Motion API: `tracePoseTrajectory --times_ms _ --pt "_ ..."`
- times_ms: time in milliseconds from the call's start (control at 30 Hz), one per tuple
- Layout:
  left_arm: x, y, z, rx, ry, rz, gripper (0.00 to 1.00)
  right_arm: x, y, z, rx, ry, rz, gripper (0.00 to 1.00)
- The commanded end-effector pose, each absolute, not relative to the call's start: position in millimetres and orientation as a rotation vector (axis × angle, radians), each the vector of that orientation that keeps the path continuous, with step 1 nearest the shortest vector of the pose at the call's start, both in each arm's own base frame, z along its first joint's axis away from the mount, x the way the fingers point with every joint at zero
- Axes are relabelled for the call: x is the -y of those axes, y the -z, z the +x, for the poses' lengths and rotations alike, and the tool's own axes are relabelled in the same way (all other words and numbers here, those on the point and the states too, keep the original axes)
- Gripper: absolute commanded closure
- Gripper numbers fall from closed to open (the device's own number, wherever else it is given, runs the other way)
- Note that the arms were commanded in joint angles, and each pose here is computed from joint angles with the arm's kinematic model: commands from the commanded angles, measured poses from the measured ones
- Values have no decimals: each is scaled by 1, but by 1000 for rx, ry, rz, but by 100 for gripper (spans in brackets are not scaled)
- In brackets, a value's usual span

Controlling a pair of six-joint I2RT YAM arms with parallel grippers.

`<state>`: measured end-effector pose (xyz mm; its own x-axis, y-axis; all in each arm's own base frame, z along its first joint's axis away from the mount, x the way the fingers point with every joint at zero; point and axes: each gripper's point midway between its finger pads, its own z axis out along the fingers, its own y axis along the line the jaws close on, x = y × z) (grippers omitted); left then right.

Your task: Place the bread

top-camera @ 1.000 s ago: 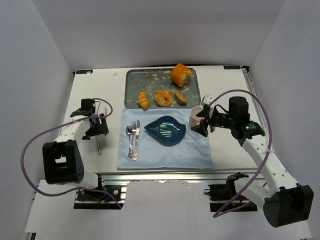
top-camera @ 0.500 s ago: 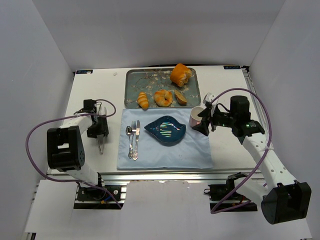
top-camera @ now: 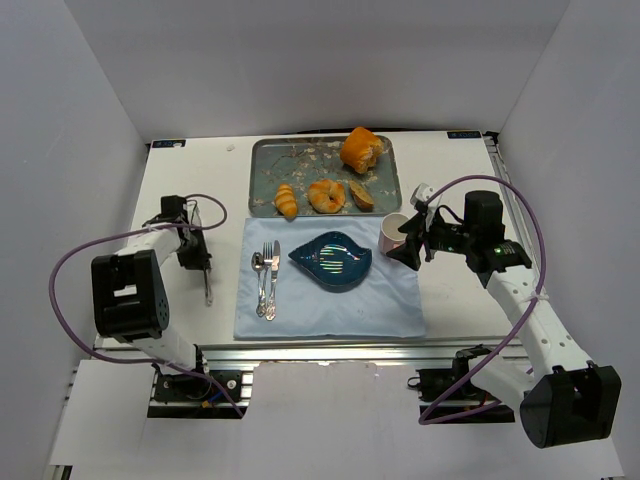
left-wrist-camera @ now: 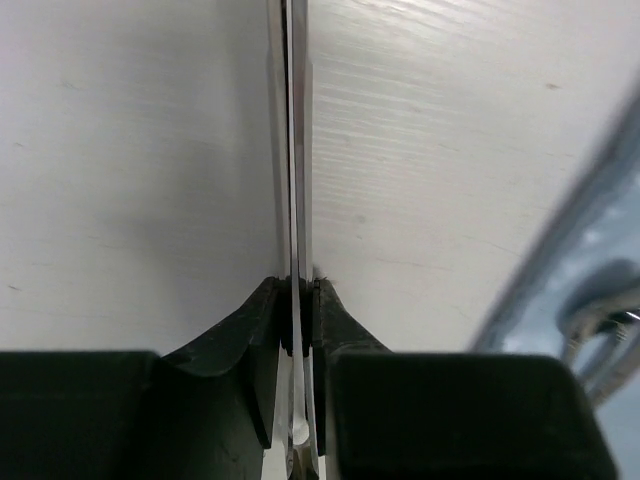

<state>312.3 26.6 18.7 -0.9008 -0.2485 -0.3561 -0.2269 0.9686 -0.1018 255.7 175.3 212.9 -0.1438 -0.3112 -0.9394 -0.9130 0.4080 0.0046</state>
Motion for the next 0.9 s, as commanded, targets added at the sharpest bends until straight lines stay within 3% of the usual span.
tracePoseTrajectory --times_ms 0,200,400,867 --pt "-4 -85 341 -2550 259 -357 100 -177 -239 259 -1606 -750 -1082 24" --pt "56 -152 349 -2361 559 -412 100 -177 -239 260 -1608 -758 -1073 24" --pt "135 -169 338 -2352 769 -363 100 -177 -240 260 -1603 -762 -1070 24" --pt "165 -161 332 -2453 754 -295 100 -175 -240 257 -1601 -759 -1058 24"
